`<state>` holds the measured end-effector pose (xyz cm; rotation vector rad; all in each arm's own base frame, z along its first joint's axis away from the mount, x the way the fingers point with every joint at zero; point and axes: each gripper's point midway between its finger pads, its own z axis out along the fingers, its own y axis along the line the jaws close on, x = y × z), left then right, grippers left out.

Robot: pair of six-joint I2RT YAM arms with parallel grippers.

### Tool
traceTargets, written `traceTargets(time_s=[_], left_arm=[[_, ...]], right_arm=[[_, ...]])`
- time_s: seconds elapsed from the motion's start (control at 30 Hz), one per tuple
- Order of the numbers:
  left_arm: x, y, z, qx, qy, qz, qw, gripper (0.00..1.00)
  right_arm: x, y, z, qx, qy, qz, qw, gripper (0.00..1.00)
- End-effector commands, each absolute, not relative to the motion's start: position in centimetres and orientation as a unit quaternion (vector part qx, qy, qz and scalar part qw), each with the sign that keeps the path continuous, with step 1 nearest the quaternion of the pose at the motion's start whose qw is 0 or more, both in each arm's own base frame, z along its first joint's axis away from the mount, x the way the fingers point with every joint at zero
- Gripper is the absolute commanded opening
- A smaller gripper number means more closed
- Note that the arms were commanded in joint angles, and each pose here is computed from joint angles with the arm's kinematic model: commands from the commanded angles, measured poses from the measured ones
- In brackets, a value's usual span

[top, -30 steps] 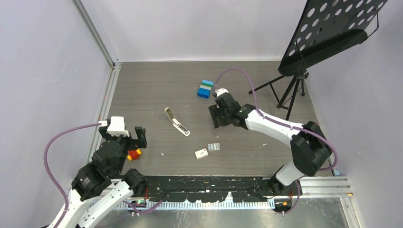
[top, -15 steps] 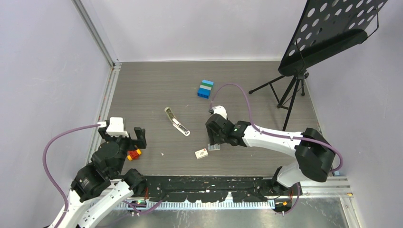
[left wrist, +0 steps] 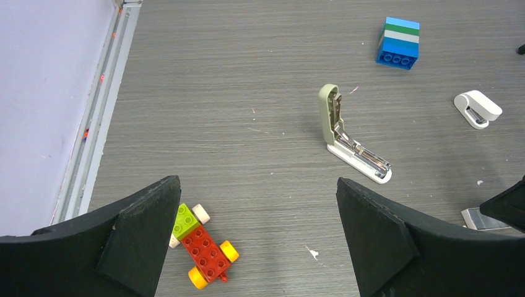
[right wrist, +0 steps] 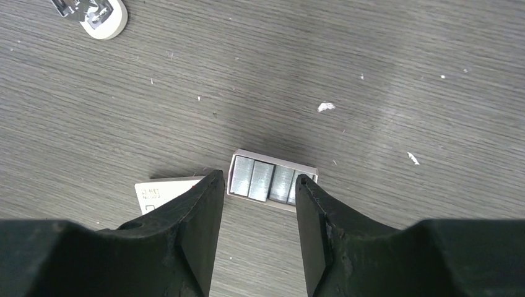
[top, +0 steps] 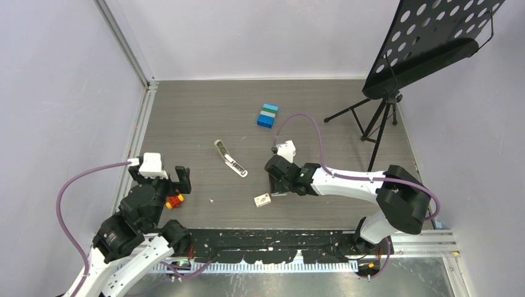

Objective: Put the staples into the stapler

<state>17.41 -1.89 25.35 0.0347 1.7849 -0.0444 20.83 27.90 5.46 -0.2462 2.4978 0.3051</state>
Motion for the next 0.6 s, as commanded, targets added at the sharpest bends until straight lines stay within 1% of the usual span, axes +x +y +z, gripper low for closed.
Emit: traceTargets(time_s=[0.0,0.23,0.4,0.57], left_arm=[[17.8,-2.2,26.2,0.01,0.766,-0.029,0.642,1.0],[17.8,-2.2,26.2,0.011,0.766,-0.03,0.642,1.0],[17.8,-2.3,26.1,0.012,0.767,-0.03,0.641,1.0],[17.8,-2.4,26.1,0.012,0.767,-0.031,0.641,1.0]], right_arm=[[21.4,29.4,5.6,-0.069,0.938,0.135,0.312,0.51],[21.1,29.4,4.5,-0.07,0.942,0.129,0.302,0.49],[21.0,29.7,3.8,-0.075,0.944,0.127,0.296,0.46],[20.9,29.6,3.1,-0.077,0.946,0.121,0.29,0.44]])
